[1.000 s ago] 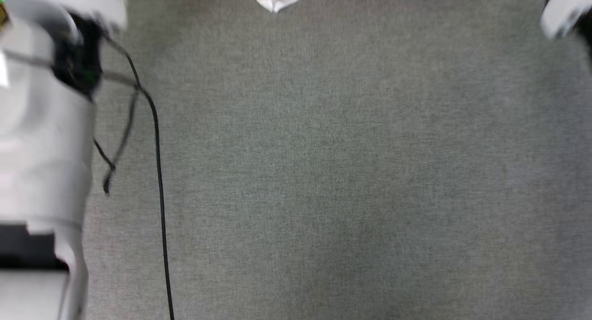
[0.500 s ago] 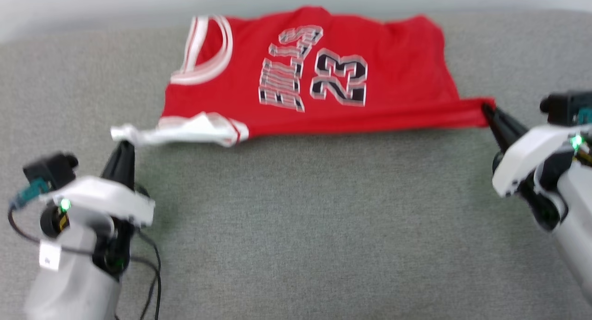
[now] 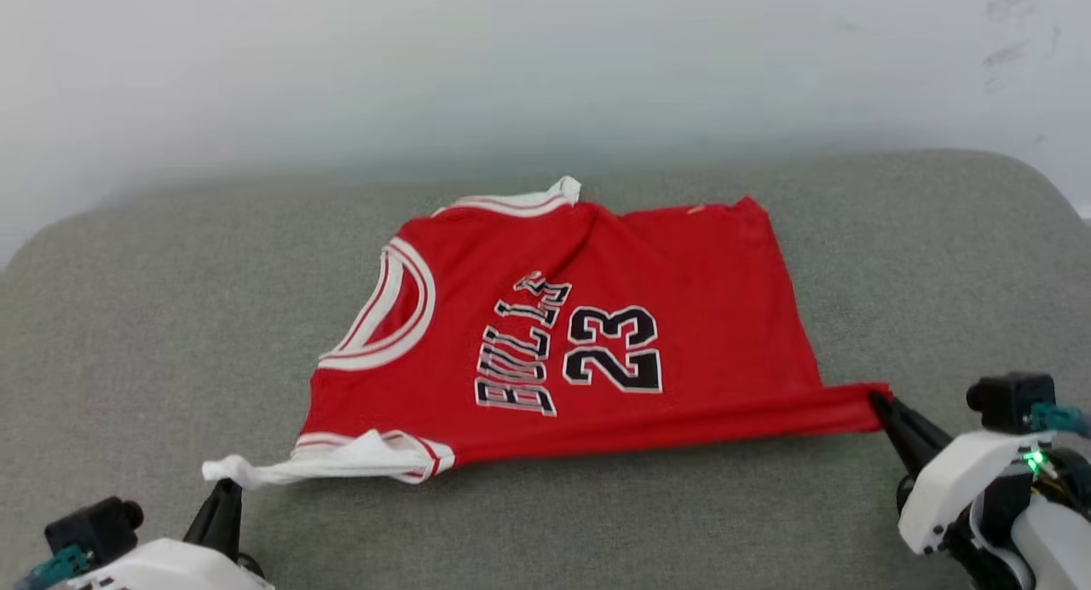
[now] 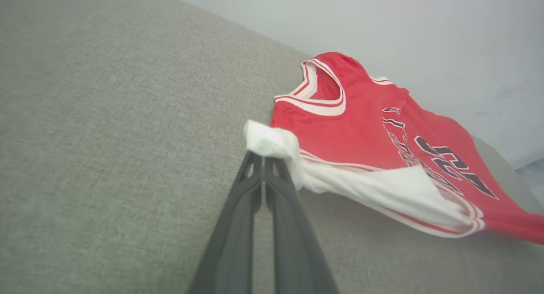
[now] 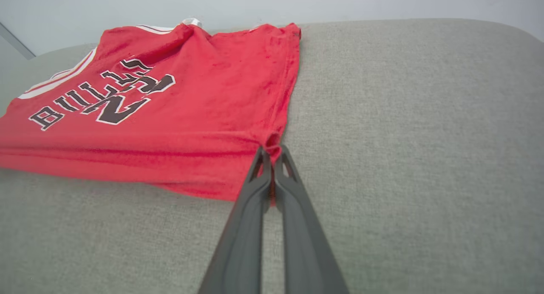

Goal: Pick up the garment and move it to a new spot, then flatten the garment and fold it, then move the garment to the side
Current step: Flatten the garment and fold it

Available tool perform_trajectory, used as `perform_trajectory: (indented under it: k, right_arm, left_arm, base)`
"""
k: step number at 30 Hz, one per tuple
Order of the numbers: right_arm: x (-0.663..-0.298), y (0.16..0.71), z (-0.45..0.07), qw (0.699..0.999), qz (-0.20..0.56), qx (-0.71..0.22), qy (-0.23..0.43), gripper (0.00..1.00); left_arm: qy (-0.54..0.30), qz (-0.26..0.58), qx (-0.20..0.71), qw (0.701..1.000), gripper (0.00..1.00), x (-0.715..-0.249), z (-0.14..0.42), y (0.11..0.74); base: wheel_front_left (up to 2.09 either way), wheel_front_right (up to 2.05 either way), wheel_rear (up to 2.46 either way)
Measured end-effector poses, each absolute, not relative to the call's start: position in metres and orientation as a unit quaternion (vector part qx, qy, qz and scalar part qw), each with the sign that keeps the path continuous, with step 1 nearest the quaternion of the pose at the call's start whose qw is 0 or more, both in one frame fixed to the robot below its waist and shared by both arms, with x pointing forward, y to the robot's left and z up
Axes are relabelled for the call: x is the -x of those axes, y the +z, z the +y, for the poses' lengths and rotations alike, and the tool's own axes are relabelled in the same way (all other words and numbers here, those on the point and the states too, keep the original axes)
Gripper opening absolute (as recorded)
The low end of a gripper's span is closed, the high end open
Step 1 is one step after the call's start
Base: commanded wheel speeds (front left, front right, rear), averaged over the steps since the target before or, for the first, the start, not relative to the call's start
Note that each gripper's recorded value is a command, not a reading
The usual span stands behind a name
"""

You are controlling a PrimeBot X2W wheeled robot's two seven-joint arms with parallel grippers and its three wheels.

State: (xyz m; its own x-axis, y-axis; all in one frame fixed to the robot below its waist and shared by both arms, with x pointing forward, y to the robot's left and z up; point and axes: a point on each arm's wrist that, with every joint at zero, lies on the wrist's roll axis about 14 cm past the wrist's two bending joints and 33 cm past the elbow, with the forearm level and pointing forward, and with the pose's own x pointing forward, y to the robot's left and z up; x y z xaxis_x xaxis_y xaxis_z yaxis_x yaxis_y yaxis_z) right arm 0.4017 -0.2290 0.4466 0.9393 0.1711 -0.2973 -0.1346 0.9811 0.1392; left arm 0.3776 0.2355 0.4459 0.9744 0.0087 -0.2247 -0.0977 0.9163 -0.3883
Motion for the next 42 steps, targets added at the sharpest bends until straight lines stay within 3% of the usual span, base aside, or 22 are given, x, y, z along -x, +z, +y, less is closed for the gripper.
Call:
perform_trajectory:
  k: [10, 18, 25, 33, 42]
  right_arm:
    - [-0.341, 0.427, -0.227, 0.979, 0.171, -0.088, 0.06, 0.0]
    - [-0.315, 0.424, -0.223, 0.976, 0.191, -0.089, 0.046, 0.0]
    - [-0.324, 0.435, -0.215, 0.976, 0.2, -0.075, 0.05, 0.0]
    - [-0.364, 0.441, -0.208, 0.974, 0.208, -0.056, 0.063, 0.0]
    - [-0.397, 0.414, -0.207, 0.966, 0.245, -0.033, 0.078, 0.0]
  left_arm:
    - [0.067, 0.144, 0.227, 0.961, 0.0, -0.312, 0.242, 0.434]
    - [0.075, 0.138, 0.247, 0.956, 0.0, -0.3, 0.241, 0.443]
    - [0.027, 0.103, 0.234, 0.966, 0.0, -0.338, 0.222, 0.468]
    - [-0.025, 0.085, 0.219, 0.972, 0.0, -0.402, 0.199, 0.479]
    - [-0.043, 0.143, 0.213, 0.965, 0.0, -0.442, 0.185, 0.438]
  base:
    - [0.0, 0.0, 0.0]
    - [0.0, 0.0, 0.0]
    - [0.0, 0.0, 0.0]
    - [0.0, 0.0, 0.0]
    - [0.0, 0.0, 0.0]
